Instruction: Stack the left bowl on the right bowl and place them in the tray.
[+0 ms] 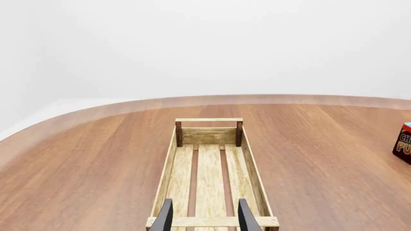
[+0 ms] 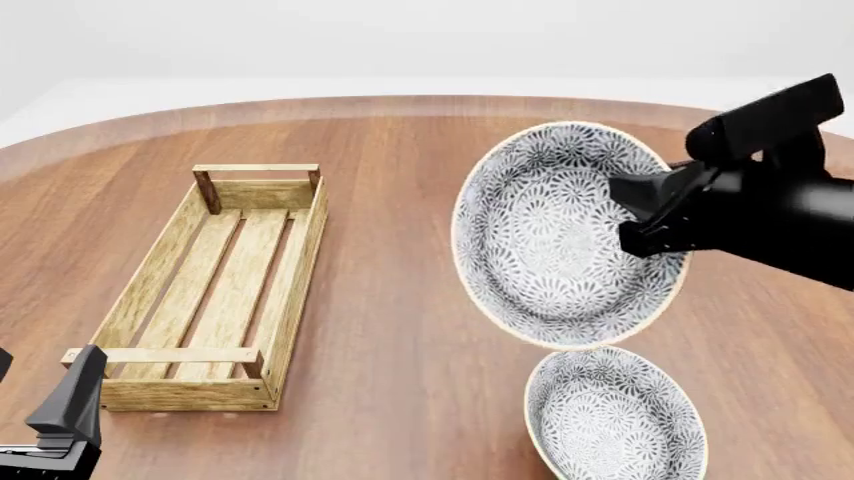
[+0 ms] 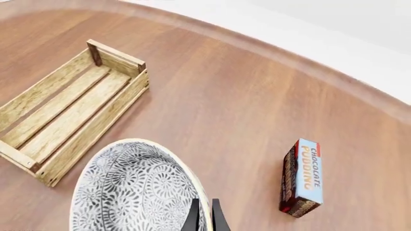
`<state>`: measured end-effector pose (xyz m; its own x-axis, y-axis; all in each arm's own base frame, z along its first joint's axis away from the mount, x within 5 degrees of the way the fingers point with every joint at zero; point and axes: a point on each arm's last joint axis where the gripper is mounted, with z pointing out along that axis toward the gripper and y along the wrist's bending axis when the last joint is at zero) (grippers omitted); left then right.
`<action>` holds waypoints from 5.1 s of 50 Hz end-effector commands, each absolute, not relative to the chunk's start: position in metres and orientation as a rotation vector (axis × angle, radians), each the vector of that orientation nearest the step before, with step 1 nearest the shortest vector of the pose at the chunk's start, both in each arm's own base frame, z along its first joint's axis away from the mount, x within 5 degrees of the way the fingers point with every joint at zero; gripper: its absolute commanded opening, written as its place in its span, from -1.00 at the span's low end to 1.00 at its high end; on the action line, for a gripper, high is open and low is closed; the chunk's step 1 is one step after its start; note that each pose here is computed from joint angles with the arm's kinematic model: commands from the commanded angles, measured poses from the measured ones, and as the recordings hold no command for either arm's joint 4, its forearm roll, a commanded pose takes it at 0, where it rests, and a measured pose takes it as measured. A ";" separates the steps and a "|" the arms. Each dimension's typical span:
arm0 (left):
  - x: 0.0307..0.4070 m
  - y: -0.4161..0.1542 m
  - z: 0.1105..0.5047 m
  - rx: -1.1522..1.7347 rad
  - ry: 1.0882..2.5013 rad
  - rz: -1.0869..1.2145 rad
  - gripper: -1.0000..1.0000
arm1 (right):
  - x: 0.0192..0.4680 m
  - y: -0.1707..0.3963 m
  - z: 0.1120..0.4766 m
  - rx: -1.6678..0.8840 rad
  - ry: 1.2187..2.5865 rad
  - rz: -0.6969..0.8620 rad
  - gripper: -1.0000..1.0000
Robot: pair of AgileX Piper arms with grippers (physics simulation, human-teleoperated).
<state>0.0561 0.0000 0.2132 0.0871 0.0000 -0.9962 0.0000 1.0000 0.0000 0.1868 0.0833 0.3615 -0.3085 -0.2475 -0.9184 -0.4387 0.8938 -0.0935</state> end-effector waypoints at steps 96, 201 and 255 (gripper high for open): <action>0.056 0.000 0.213 0.000 1.484 0.000 1.00 | 0.107 0.028 0.214 -0.039 2.134 0.283 -1.00; 0.056 0.000 0.213 0.000 1.484 0.000 1.00 | 0.099 0.016 0.163 0.103 2.165 0.240 1.00; 0.056 0.000 0.213 0.000 1.484 0.000 1.00 | 0.092 0.020 0.163 0.084 2.137 0.299 -1.00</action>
<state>0.0561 0.0000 0.2132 0.0871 0.0000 -0.9962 0.0000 1.0000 0.0000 0.1032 0.0214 0.1582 -0.5759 0.2219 -0.7868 -0.0109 0.9603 0.2787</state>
